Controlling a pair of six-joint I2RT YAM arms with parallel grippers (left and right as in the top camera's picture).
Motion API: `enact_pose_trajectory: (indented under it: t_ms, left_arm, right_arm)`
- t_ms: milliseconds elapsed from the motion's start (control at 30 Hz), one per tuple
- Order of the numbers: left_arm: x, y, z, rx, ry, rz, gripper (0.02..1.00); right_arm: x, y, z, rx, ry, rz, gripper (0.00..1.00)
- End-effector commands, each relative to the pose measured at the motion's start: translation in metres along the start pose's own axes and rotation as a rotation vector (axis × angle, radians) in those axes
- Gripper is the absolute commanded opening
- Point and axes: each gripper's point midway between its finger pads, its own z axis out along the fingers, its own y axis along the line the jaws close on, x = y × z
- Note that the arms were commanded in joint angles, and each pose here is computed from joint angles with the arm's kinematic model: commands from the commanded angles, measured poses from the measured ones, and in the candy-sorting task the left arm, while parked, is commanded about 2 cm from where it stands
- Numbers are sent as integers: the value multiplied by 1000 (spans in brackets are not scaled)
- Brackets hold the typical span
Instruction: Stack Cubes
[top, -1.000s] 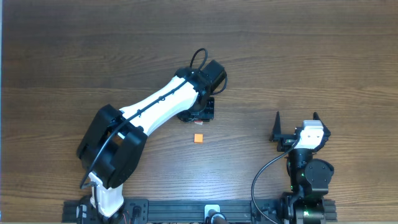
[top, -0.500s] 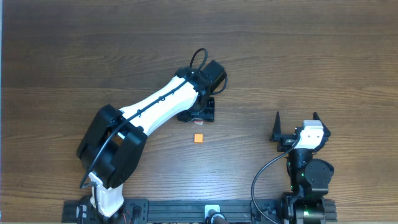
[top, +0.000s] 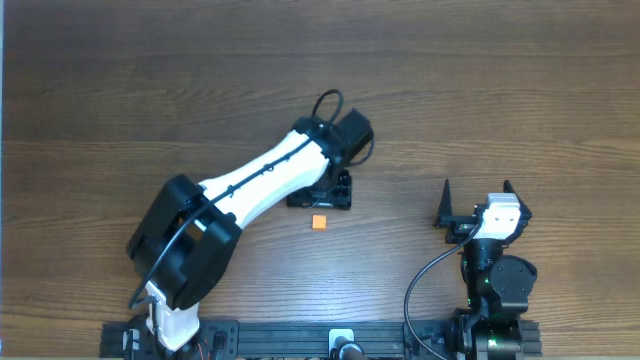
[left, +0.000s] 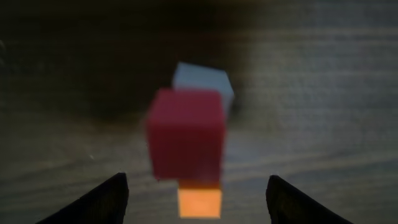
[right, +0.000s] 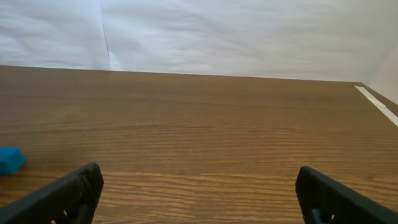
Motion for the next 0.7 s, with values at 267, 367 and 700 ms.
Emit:
enact_pose_trajectory:
  t_ms: [267, 367, 700]
  left_arm:
    - [24, -9, -12, 69, -4, -102, 713]
    - [28, -8, -8, 85, 0, -101, 709]
    - [32, -7, 9, 101, 7, -99, 693]
  right_arm:
    - [1, -2, 0, 12, -1, 4, 991]
    - [1, -2, 0, 12, -1, 4, 991]
    - [1, -2, 0, 12, -1, 4, 991]
